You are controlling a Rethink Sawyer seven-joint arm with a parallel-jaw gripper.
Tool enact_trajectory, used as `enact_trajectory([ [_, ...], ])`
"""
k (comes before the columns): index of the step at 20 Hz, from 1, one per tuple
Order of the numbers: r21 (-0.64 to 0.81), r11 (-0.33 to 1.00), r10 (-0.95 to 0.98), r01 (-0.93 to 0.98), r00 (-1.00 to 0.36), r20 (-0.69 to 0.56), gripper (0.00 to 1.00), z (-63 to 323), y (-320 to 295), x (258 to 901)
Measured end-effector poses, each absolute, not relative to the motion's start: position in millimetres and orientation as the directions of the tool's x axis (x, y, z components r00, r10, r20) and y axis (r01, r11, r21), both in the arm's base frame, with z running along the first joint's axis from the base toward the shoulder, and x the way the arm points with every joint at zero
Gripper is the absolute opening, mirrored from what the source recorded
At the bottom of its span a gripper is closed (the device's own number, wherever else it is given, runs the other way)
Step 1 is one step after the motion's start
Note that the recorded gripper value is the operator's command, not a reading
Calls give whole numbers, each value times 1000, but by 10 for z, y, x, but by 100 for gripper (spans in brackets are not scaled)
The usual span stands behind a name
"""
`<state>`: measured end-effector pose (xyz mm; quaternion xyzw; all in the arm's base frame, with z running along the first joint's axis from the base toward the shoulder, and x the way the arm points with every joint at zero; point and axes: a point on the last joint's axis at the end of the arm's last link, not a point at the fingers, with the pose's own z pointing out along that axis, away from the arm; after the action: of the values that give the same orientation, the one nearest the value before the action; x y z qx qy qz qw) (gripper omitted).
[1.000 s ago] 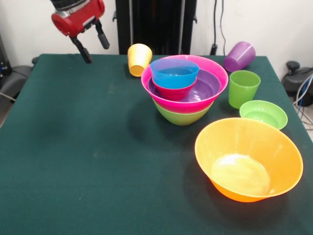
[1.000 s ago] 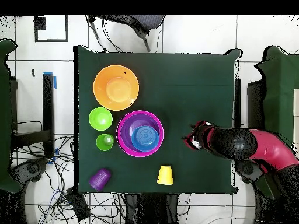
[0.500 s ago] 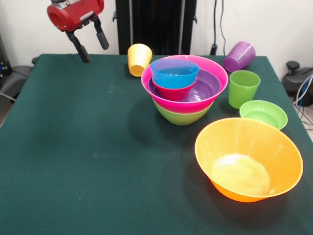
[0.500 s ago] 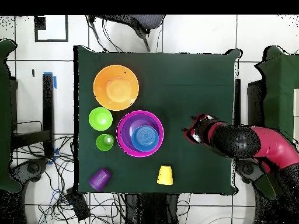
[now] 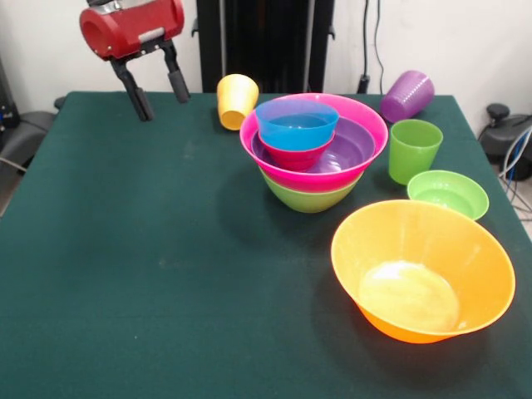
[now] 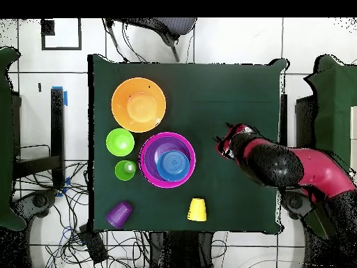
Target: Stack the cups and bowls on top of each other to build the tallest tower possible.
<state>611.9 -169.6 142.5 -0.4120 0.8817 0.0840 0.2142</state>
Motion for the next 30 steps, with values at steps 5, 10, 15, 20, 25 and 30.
enact_trajectory([
  [5,-48,671,-656,-740,-563,-502,100,1457,-1580,6281],
  [10,-60,677,-641,-733,-547,-538,100,1491,-1383,6449],
  [15,-62,671,-634,-739,-528,-566,100,1564,-1054,6638],
  [20,-85,673,-632,-734,-512,-582,100,1568,-890,6743],
  [25,-143,681,-639,-718,-486,-597,100,1509,-698,6859],
  [30,-176,688,-640,-704,-473,-606,100,1465,-617,6896],
])
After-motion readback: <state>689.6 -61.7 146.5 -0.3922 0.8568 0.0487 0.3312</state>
